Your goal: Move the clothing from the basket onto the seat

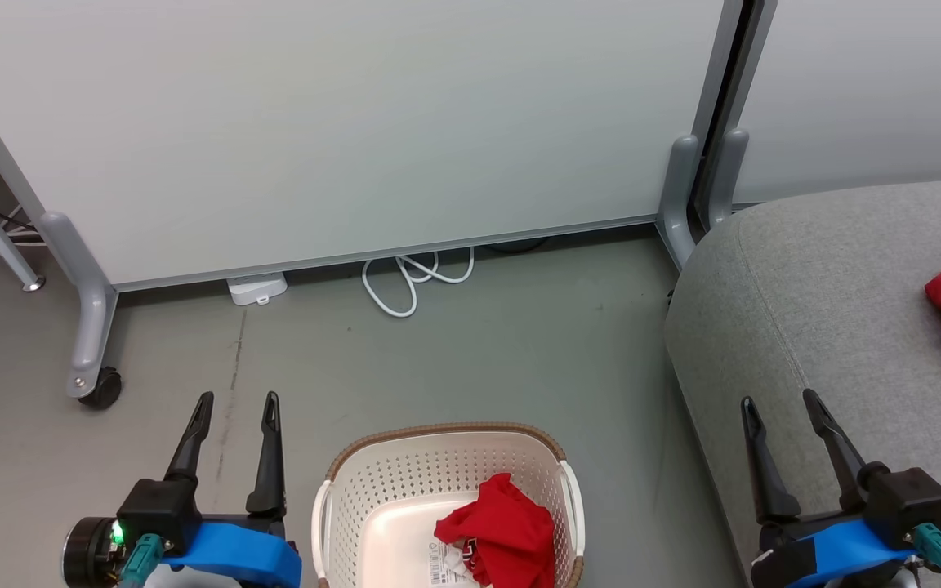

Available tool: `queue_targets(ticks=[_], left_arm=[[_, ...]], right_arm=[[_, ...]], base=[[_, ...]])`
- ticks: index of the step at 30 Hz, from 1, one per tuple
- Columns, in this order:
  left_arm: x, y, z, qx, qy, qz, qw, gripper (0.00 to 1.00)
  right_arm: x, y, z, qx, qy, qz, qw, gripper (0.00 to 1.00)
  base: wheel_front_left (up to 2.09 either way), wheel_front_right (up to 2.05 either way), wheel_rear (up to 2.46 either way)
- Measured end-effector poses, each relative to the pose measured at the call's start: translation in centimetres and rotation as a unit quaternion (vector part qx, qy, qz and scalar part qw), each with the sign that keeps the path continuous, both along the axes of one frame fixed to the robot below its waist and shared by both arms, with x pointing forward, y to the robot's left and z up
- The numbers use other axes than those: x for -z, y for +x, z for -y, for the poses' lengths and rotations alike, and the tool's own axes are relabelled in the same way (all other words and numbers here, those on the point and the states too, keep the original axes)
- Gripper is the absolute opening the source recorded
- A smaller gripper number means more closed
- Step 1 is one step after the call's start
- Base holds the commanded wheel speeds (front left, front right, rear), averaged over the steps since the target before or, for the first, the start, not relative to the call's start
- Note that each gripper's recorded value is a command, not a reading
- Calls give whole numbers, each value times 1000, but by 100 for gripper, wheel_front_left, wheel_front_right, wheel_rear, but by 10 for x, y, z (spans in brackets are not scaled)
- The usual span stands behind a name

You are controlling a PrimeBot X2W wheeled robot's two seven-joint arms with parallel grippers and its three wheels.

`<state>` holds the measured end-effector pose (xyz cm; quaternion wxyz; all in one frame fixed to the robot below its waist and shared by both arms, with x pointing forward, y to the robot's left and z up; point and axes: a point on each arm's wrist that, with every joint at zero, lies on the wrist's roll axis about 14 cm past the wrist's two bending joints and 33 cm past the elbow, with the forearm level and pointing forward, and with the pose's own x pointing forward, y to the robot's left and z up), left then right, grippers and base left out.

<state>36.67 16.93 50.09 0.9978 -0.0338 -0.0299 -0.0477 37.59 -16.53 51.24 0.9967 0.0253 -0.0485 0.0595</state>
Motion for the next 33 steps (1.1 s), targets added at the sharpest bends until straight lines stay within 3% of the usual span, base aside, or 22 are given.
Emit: queue_targets(ticks=[19, 33], left_arm=[[5, 3, 2, 3, 6, -8, 1000, 100], [34, 52, 73, 140, 53, -48, 988, 100]], right_arm=[[4, 0, 0, 3, 7, -7, 1000, 100], [2, 33, 2, 7, 6, 0, 1000, 100]], base=[[0, 0, 0], [0, 0, 0]])
